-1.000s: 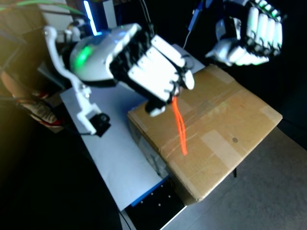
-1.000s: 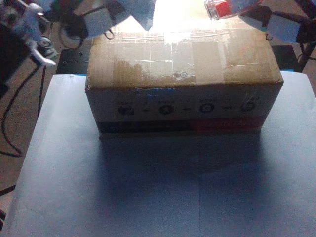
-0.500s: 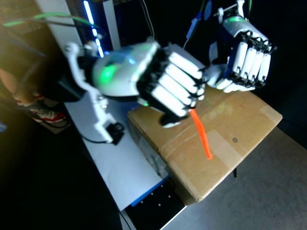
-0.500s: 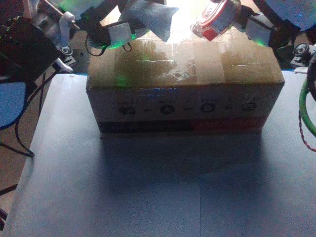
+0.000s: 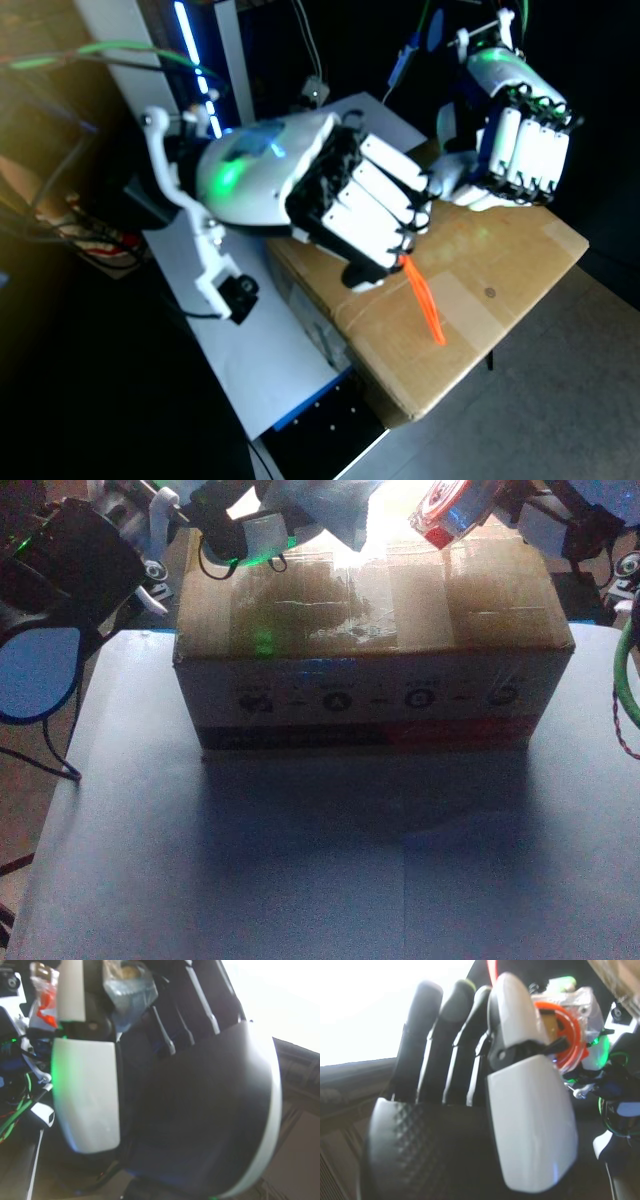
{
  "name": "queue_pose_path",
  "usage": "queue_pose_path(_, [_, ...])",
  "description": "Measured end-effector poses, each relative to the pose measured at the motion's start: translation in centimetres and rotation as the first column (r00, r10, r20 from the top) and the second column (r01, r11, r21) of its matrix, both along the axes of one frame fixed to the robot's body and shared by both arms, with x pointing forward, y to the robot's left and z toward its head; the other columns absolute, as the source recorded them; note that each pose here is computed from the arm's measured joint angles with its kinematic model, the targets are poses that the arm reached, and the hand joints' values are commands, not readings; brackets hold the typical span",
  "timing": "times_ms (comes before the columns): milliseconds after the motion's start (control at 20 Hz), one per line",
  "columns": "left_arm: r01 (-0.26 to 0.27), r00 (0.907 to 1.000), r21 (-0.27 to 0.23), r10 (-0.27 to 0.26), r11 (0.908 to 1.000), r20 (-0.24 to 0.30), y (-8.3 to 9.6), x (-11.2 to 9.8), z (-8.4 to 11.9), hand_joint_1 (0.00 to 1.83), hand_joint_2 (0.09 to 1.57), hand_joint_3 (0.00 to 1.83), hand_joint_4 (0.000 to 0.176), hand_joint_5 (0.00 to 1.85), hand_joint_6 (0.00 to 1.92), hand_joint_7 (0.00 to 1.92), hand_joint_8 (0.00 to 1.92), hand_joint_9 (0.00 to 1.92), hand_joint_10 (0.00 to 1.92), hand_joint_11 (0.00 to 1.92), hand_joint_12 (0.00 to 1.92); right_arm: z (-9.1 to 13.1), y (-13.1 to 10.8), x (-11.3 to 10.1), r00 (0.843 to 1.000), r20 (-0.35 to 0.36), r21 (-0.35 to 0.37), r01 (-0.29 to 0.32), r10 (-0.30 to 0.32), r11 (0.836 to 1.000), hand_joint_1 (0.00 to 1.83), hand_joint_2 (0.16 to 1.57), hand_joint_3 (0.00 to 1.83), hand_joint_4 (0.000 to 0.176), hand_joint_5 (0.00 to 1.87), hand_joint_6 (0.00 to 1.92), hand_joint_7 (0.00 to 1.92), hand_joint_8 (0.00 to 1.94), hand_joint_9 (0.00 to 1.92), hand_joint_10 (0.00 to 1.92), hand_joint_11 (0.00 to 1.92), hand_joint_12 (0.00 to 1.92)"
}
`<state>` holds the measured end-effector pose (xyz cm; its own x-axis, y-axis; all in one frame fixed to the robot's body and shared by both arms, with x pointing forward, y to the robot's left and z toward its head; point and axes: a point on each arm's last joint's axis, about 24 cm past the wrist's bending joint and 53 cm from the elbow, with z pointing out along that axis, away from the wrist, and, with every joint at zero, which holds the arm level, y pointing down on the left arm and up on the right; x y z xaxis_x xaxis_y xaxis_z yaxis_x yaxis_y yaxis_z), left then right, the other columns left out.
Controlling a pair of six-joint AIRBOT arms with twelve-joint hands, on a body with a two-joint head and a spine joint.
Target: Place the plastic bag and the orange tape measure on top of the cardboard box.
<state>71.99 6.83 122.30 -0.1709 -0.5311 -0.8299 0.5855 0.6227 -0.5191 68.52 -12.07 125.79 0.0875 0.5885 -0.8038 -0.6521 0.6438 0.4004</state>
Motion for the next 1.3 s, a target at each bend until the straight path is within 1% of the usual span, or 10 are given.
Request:
queue_pose_path(100, [0.0, 1.0, 0.0, 0.0, 1.0, 0.0, 0.0, 0.0, 0.0, 1.23, 1.21, 0.0, 0.0, 0.78, 1.05, 0.86, 1.48, 1.03, 1.66, 1.11, 1.91, 0.0, 0.0, 0.1, 1.0, 0.001, -0.002, 0.002, -0.002, 1.0, 1.38, 1.12, 0.0, 0.0, 0.87, 1.01, 0.94, 1.1, 0.93, 1.29, 0.87, 1.58])
queue_pose_path(150, [0.0, 1.0, 0.0, 0.0, 1.0, 0.0, 0.0, 0.0, 0.0, 1.17, 1.21, 0.0, 0.001, 0.81, 1.21, 0.78, 1.35, 0.73, 1.33, 0.72, 1.8, 0.0, 0.0, 0.1, 1.0, 0.0, -0.002, 0.002, -0.002, 1.0, 1.25, 1.13, 0.0, 0.0, 0.86, 1.03, 1.01, 1.15, 0.91, 1.35, 0.85, 1.67])
queue_pose_path(300, [0.0, 1.0, 0.0, 0.0, 1.0, 0.0, 0.0, 0.0, 0.0, 1.12, 1.18, 0.0, 0.0, 0.84, 1.19, 0.58, 1.05, 0.53, 1.34, 0.42, 1.82, -0.2, 0.3, 0.1, 1.0, -0.003, 0.0, -0.003, 0.003, 1.0, 1.07, 1.04, 0.0, 0.0, 0.73, 0.91, 0.78, 1.18, 0.77, 1.44, 0.69, 1.76])
queue_pose_path(400, [-0.004, 1.0, 0.002, 0.004, 1.0, 0.001, 0.3, 0.1, 0.1, 1.08, 1.05, 0.0, 0.0, 0.71, 0.45, 0.49, 0.89, 0.34, 1.33, 0.19, 1.87, -0.3, 0.5, 0.1, 1.0, -0.008, 0.0, -0.007, 0.007, 1.0, 1.0, 1.0, 0.0, 0.0, 0.63, 0.83, 0.7, 1.17, 0.67, 1.46, 0.6, 1.78])
queue_pose_path(500, [-0.011, 0.9999, 0.005, 0.011, 0.9999, 0.003, 0.7, 0.2, 0.2, 1.1, 1.03, 0.0, 0.0, 0.8, 0.22, 0.48, 0.93, 0.34, 1.41, 0.24, 1.9, -0.3, 0.4, 0.1, 1.0, -0.007, 0.001, -0.006, 0.006, 1.0, 0.96, 0.99, 0.0, 0.0, 0.61, 0.81, 0.66, 1.19, 0.62, 1.5, 0.56, 1.82])
queue_pose_path(850, [-0.009, 1.0, 0.009, 0.009, 0.9999, -0.002, 0.8, -0.1, -0.1, 1.08, 1.02, 0.0, 0.0, 0.79, 0.07, 0.35, 1.11, 0.27, 1.55, 0.26, 1.92, 0.4, 1.0, -0.6, 1.0, 0.006, 0.027, -0.023, 0.023, 0.999, 0.91, 0.95, 0.0, 0.0, 0.59, 0.68, 0.61, 0.94, 0.56, 1.29, 0.45, 1.72])
queue_pose_path(950, [-0.005, 0.9999, 0.016, 0.005, 0.9999, -0.011, 0.8, -0.4, -0.5, 1.07, 1.0, 0.0, 0.0, 0.68, 0.01, 0.29, 0.81, 0.15, 1.29, 0.04, 1.91, 0.7, 0.9, -1.0, 1.0, 0.011, 0.035, -0.027, 0.027, 0.999, 0.87, 0.93, 0.0, 0.0, 0.57, 0.59, 0.56, 0.88, 0.51, 1.35, 0.44, 1.79])
queue_pose_path(1000, [-0.002, 0.9998, 0.02, 0.003, 0.9998, -0.019, 1.1, -0.8, -0.6, 1.0, 0.97, 0.0, 0.003, 0.48, 0.0, 0.31, 0.23, 0.09, 0.7, 0.0, 1.52, 1.3, 0.7, -1.5, 0.999, 0.023, 0.045, -0.028, 0.027, 0.999, 0.76, 0.91, 0.0, 0.0, 0.5, 0.63, 0.43, 1.0, 0.43, 1.46, 0.41, 1.85])
queue_pose_path(1050, [-0.002, 0.9999, 0.019, 0.002, 0.9998, -0.017, 1.4, -1.3, -0.4, 0.99, 0.96, 0.0, 0.008, 0.43, 0.0, 0.32, 0.1, 0.11, 0.55, 0.0, 1.44, 1.9, 0.2, -1.9, 0.999, 0.035, 0.052, -0.026, 0.025, 0.998, 0.77, 0.9, 0.0, 0.0, 0.48, 0.62, 0.41, 1.0, 0.37, 1.43, 0.31, 1.85])
queue_pose_path(1300, [-0.032, 0.9968, -0.028, 0.034, 0.9991, 0.072, 4.9, -3.6, 3.2, 0.88, 0.92, 0.0, 0.015, 0.33, 0.0, 0.23, 0.0, 0.05, 0.49, 0.01, 1.53, 4.5, -2.4, -4.2, 0.995, 0.102, 0.085, -0.009, 0.0, 0.996, 0.69, 0.95, 0.0, 0.0, 0.51, 0.29, 0.43, 0.95, 0.33, 1.33, 0.18, 1.75])
